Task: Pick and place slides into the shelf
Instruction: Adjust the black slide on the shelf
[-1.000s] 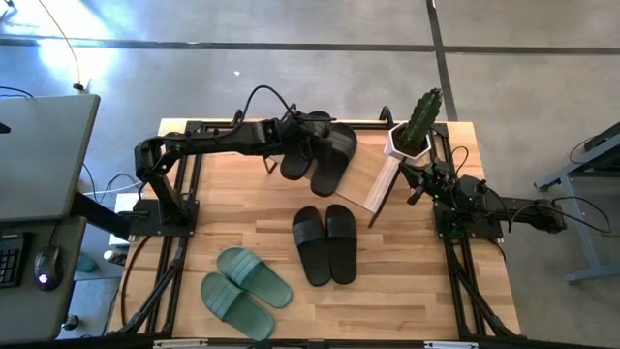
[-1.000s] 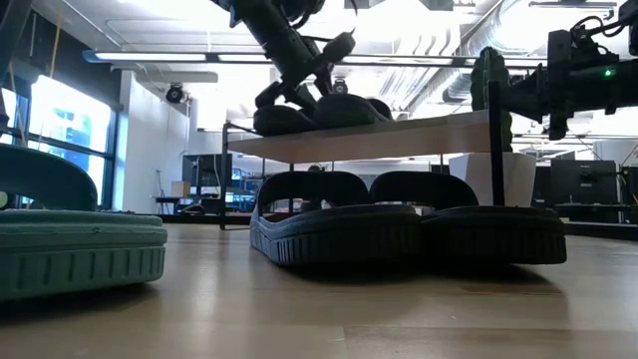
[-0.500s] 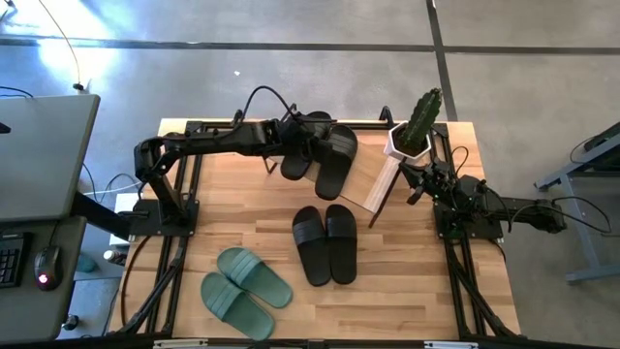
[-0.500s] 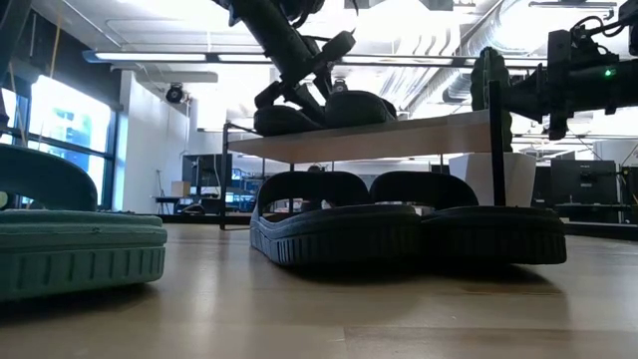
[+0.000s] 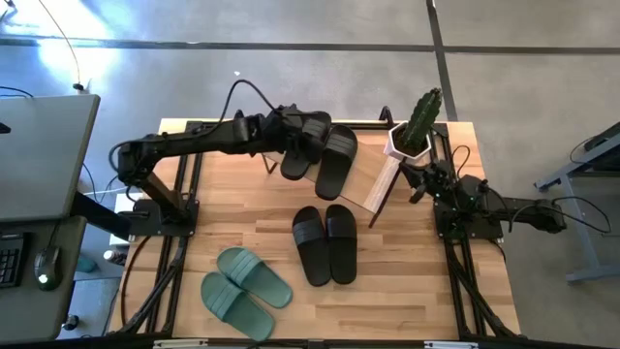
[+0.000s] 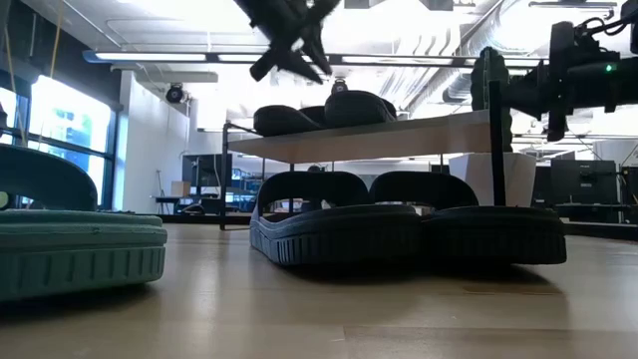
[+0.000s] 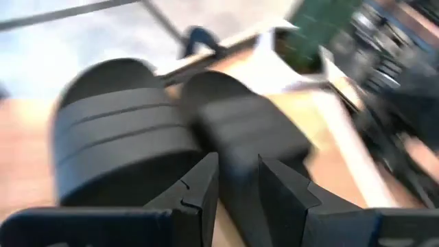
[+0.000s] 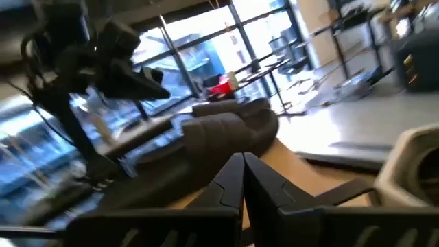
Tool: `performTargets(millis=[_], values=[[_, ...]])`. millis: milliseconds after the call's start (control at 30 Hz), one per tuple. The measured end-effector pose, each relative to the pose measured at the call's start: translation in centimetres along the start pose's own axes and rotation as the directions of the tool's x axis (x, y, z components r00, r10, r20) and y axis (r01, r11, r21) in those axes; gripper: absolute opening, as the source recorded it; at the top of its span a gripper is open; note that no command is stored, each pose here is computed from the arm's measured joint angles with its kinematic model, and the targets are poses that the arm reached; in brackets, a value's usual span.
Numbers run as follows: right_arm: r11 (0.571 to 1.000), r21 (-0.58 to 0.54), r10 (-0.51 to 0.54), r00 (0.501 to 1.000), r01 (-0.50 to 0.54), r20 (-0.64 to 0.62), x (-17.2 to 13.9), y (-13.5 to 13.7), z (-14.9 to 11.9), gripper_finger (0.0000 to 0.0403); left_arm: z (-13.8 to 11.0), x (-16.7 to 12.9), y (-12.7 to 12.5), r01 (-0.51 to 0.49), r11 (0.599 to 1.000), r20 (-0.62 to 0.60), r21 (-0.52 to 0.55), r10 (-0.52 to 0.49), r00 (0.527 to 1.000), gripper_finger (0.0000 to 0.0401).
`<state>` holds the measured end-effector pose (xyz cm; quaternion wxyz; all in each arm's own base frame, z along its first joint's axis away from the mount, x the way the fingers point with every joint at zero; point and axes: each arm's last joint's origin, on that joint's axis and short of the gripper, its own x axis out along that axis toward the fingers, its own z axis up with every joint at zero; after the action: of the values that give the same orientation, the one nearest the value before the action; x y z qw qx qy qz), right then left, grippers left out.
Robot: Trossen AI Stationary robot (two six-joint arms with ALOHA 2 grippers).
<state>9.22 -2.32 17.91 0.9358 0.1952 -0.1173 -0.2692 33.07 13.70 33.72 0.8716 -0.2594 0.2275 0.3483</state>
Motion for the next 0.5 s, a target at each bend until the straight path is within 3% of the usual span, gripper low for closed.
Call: performTargets(millis=[133, 267, 500], values=[[0.994, 0.103, 0.045, 0.998, -0.041, -0.036, 0.0, 0.6, 1.2, 0.0, -0.2, -2.4, -1.7, 0.127, 0.972, -0.003, 0.2, -0.129, 0.992, 0.0088], [0.997, 0.077, 0.018, 0.99, -0.007, -0.141, 0.1, 1.4, 2.7, 0.0, 0.1, -5.6, -3.0, 0.218, 0.91, 0.04, 0.353, -0.247, 0.968, 0.0088], [0.997, -0.083, -0.032, 0.957, 0.009, -0.289, 1.7, 3.9, 6.6, 0.0, 0.7, -9.3, -2.4, 0.244, 0.89, 0.074, 0.385, -0.293, 0.953, 0.0088]])
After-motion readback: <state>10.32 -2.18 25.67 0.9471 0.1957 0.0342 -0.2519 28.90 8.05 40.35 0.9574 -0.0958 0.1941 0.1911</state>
